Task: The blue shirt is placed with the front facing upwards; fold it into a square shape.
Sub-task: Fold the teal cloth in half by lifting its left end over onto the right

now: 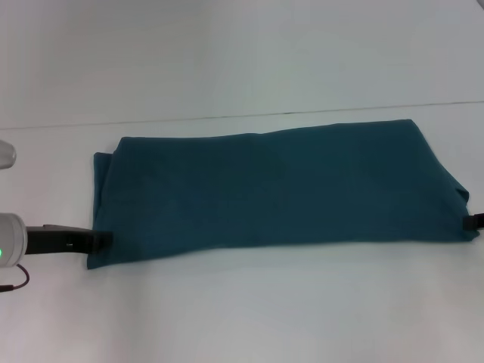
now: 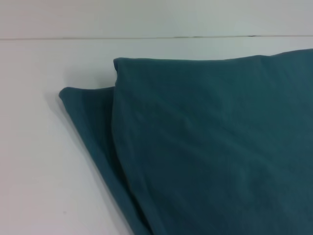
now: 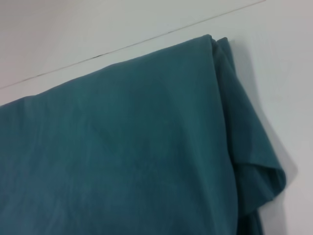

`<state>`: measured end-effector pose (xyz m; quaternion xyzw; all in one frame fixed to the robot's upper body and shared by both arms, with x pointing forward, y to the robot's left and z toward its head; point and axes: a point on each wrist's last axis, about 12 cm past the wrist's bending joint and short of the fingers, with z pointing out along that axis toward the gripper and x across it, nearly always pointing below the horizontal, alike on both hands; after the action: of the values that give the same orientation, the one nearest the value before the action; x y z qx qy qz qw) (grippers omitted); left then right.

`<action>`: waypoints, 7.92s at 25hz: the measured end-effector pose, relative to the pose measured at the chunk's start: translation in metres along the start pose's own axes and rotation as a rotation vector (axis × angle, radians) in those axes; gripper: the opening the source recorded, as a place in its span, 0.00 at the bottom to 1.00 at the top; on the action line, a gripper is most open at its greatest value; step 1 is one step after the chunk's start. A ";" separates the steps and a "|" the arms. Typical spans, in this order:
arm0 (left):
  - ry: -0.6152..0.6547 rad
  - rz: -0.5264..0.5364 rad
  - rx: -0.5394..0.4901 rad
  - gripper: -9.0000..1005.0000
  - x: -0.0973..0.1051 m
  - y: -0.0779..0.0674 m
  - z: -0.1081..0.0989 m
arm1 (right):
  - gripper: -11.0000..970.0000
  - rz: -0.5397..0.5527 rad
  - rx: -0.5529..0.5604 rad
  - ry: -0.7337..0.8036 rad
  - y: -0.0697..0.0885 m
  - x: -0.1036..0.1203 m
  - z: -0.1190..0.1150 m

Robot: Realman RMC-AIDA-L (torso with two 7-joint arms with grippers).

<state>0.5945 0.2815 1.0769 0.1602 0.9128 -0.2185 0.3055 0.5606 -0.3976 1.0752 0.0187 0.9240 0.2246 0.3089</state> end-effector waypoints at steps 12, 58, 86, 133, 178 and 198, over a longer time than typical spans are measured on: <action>-0.024 -0.046 -0.019 0.03 -0.004 0.004 -0.011 | 0.02 0.003 0.000 -0.001 -0.001 0.001 0.000; 0.027 -0.010 -0.004 0.69 0.000 -0.009 0.003 | 0.02 -0.006 0.005 0.003 -0.002 0.002 -0.001; 0.061 0.024 0.019 0.02 -0.001 -0.011 -0.005 | 0.03 0.003 -0.003 0.011 -0.007 0.009 -0.008; 0.105 0.040 0.014 0.02 0.001 -0.006 -0.017 | 0.06 0.028 -0.005 0.009 -0.014 0.012 -0.017; 0.108 -0.339 0.029 0.80 0.002 -0.002 -0.042 | 0.91 -0.086 -0.059 -0.149 0.002 -0.027 -0.024; 0.087 -0.411 0.003 0.90 0.009 0.000 -0.029 | 0.95 -0.122 -0.050 -0.168 0.004 -0.043 -0.029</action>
<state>0.5735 0.2975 1.0925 -0.0198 0.9383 -0.2706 0.2142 0.5783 -0.4131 1.1218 -0.0266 0.8882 0.2260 0.3990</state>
